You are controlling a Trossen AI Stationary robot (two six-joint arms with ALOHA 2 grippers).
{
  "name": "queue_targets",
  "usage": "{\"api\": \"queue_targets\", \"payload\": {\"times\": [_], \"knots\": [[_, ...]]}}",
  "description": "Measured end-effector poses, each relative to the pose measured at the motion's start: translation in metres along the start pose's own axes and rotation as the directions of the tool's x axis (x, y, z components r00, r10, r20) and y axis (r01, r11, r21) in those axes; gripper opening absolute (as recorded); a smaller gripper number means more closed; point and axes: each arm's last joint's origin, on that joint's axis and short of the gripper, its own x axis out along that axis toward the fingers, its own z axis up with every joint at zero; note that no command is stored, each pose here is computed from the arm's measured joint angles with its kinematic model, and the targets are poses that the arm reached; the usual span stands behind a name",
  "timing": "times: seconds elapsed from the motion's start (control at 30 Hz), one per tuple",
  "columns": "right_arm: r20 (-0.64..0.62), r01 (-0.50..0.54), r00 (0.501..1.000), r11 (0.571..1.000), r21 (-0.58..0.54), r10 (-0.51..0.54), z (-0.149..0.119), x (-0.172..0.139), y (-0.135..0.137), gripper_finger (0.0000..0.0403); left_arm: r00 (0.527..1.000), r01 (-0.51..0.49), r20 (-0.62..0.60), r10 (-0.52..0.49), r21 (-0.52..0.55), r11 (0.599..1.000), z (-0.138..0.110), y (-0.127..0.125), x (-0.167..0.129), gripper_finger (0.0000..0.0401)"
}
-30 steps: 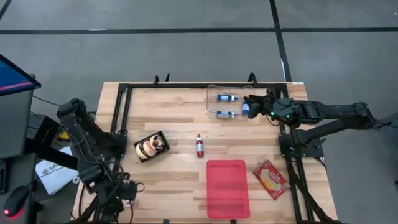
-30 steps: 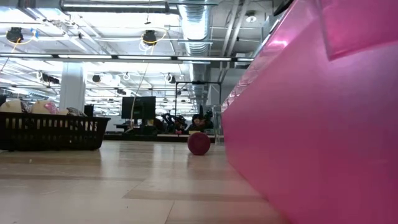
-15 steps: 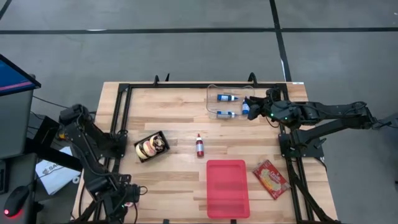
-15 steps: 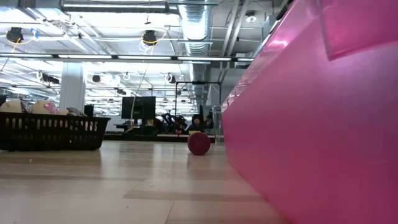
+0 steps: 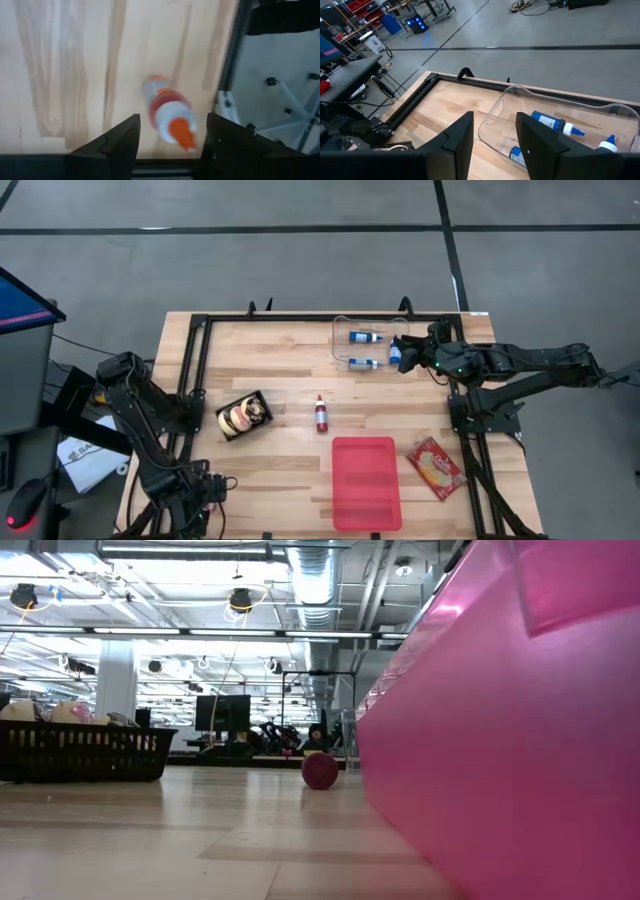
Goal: Pick & Place Food Item
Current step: Put the orange food coloring bottle into the transparent bin
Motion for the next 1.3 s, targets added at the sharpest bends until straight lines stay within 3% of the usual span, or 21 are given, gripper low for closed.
{"api": "queue_targets", "payload": {"times": [0.47, 0.73, 0.8, 1.0, 1.2, 1.3], "knots": [[-0.004, 0.0, 1.0, 1.0, -0.005, 0.0, 0.0, 0.0, 0.0, 0.014, 1.0, 0.027, -0.014, -0.028, -0.056, 0.998, -0.002, 0.003, 0.012, 0.0191], [-0.007, 0.004, 1.0, 1.0, -0.01, -0.004, -0.001, 0.0, -0.001, 0.014, 1.0, 0.019, -0.009, -0.02, -0.089, 0.996, -0.002, 0.004, 0.012, 0.0119], [-0.007, 0.004, 1.0, 1.0, -0.01, -0.004, -0.001, 0.0, -0.001, 0.014, 1.0, 0.015, 0.005, -0.015, -0.114, 0.993, 0.0, 0.004, 0.011, 0.0102], [-0.007, 0.004, 1.0, 1.0, -0.01, -0.004, -0.001, 0.0, -0.001, 0.014, 0.992, -0.009, 0.121, 0.035, -0.204, 0.979, 0.014, 0.011, 0.01, 0.0102], [-0.015, -0.005, 1.0, 1.0, -0.021, 0.004, -0.001, 0.0, 0.0, 0.014, 0.933, -0.016, 0.335, 0.129, -0.322, 0.947, 0.044, 0.032, -0.007, 0.0102], [-0.033, -0.04, 0.999, 0.998, -0.051, 0.038, -0.001, 0.0, 0.001, 0.014, 0.829, 0.017, 0.514, 0.22, -0.417, 0.909, 0.064, 0.055, -0.032, 0.0102]]}}
